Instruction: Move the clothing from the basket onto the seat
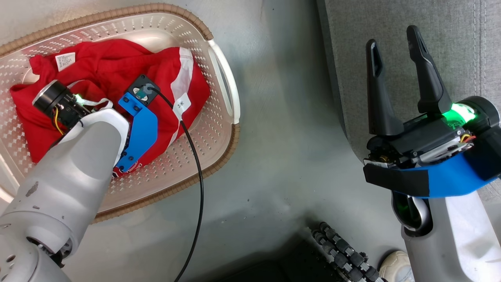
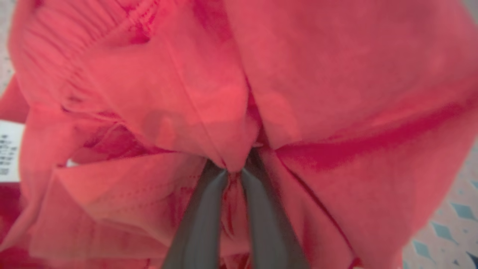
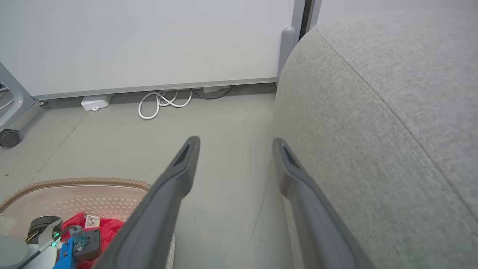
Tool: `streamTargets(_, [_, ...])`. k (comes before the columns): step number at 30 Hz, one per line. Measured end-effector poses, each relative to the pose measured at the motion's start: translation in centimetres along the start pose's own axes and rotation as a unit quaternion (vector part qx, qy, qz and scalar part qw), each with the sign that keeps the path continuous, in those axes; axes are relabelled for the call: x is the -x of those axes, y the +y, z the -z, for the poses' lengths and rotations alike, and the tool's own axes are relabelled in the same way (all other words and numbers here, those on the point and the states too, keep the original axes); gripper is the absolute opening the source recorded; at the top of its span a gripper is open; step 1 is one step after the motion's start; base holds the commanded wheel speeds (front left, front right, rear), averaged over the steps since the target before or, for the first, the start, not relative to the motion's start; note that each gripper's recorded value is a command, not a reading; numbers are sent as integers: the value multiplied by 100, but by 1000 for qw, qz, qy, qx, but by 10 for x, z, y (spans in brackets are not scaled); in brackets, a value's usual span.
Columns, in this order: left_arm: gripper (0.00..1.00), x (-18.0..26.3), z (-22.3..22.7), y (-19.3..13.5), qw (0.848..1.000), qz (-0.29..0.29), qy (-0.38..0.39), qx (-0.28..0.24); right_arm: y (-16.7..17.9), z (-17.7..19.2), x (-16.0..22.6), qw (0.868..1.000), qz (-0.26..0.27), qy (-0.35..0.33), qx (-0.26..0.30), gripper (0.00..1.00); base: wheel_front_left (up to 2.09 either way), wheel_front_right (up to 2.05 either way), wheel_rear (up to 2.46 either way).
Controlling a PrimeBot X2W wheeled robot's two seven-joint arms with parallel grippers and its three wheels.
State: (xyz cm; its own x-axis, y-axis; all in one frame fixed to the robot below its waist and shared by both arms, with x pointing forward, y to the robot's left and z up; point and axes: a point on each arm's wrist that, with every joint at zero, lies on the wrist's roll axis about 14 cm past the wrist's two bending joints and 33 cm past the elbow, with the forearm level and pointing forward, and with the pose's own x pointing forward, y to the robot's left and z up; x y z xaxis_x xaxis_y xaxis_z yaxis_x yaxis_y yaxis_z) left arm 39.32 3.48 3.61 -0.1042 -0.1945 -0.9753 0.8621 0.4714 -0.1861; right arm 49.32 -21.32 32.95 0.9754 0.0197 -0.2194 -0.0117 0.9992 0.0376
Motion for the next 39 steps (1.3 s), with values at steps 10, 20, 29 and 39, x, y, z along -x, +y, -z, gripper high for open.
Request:
streamTargets(10, [0,28,-40,-8,996,4,-91,1,3,-16,-2,1000,-3,-19,3,100,0,0,0])
streamTargets(20, [0,97,-90,-13,973,-17,-229,10,16,-51,1,998,-17,-55,3,100,0,0,0])
streamTargets(29, [0,168,-108,-25,943,-43,-327,34,24,-82,24,997,-20,-78,-2,100,0,0,0])
streamTargets(39, [0,257,-123,-37,898,-84,-429,45,37,-115,62,994,-31,-107,-5,100,0,0,0])
